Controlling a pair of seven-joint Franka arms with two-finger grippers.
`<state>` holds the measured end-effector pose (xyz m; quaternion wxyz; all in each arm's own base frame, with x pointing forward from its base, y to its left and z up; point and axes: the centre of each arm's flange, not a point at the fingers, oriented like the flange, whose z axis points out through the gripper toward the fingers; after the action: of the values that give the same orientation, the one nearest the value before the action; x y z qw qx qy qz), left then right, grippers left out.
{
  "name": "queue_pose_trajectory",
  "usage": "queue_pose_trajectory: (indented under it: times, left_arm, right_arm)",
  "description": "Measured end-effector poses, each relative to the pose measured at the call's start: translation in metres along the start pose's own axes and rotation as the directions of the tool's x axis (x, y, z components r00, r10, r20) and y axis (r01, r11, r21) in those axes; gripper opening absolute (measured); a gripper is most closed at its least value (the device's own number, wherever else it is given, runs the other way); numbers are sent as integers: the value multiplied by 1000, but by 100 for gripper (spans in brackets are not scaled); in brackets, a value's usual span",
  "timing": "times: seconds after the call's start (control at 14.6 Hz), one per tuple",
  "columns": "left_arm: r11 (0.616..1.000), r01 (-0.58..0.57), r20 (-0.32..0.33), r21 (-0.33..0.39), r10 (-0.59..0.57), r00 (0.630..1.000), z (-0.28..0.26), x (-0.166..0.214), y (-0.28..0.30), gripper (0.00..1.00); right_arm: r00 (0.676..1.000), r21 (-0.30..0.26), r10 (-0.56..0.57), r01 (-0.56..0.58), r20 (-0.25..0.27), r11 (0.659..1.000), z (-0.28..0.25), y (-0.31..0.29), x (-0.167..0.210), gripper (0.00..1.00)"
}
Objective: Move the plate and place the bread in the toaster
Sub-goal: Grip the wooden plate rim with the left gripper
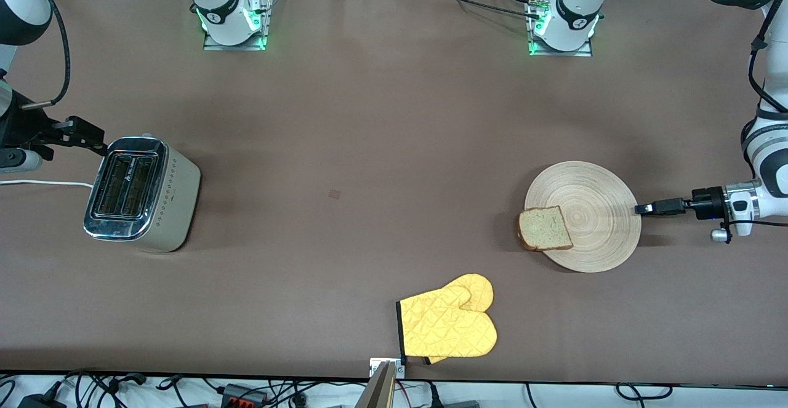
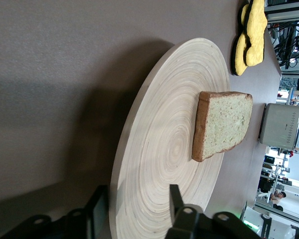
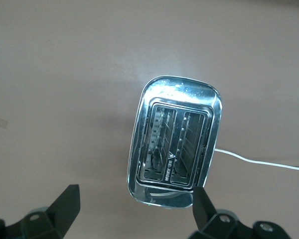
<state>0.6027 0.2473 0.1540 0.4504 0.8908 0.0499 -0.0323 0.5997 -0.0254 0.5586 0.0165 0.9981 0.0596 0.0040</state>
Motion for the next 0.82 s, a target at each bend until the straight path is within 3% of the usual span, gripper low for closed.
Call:
queue_pose_trajectory:
  times: [0.07, 0.14, 0.62, 0.75, 0.82]
  left_arm:
    - [1000, 1, 3, -2, -1, 1000, 2, 0, -2, 40]
    - [1000, 7, 8, -7, -7, 1000, 6, -1, -6, 35]
    - [999, 3, 34, -32, -2, 999, 29, -6, -27, 32]
    - [999, -9, 36, -52, 11, 999, 29, -5, -23, 12]
    - [998, -17, 37, -56, 19, 999, 27, -4, -20, 11]
  right_arm:
    - [1000, 0, 0, 0, 0, 1000, 0, 0, 0, 100]
    - [1000, 0, 0, 0, 0, 1000, 0, 0, 0, 100]
    - [1000, 0, 0, 0, 0, 1000, 0, 0, 0, 100]
    - [1000, 0, 0, 0, 0, 1000, 0, 0, 0, 100]
    - [1000, 0, 0, 0, 0, 1000, 0, 0, 0, 100]
